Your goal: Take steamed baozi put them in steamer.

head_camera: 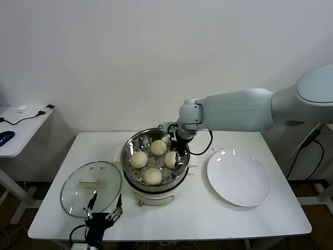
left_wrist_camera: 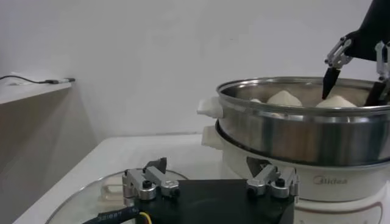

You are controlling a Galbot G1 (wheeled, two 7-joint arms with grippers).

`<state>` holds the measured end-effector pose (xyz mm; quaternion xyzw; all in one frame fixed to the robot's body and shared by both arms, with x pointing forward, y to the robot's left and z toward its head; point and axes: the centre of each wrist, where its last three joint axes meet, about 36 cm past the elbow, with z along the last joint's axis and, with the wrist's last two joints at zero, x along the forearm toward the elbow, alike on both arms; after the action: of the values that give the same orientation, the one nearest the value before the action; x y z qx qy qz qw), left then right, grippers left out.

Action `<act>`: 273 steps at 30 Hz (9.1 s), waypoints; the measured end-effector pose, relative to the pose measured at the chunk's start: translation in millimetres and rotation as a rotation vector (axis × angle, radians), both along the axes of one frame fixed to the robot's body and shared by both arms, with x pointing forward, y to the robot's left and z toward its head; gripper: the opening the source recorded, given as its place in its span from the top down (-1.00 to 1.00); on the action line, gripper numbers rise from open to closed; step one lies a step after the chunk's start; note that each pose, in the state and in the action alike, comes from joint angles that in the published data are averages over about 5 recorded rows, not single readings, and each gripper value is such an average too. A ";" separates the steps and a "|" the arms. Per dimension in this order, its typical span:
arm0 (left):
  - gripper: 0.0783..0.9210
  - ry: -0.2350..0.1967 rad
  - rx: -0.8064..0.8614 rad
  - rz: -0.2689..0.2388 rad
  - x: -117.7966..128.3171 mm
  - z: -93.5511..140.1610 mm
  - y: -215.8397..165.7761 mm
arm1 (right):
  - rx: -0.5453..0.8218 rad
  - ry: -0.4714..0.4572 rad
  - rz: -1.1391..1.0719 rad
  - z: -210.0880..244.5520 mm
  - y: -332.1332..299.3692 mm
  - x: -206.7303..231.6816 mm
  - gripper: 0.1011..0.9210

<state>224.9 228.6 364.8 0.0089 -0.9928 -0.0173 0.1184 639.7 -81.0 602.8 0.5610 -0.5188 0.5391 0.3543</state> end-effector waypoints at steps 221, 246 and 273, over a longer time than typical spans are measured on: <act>0.87 -0.161 1.476 -0.145 150.2 59.4 -178.7 | 1.069 -0.925 -1.390 -344.8 -227.8 -350.6 -0.76; 0.87 -0.144 1.498 -0.150 160.3 40.3 -173.1 | 1.085 -0.946 -1.370 -345.1 -224.6 -352.8 -0.76; -0.71 -0.225 1.394 -0.188 139.3 70.8 -148.6 | 1.116 -0.945 -1.336 -339.4 -220.6 -346.0 -0.76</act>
<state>364.2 80.1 435.6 -0.0012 -0.7535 -0.6571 -0.0200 293.7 -301.6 263.5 -0.0331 -0.9962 0.0751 0.0273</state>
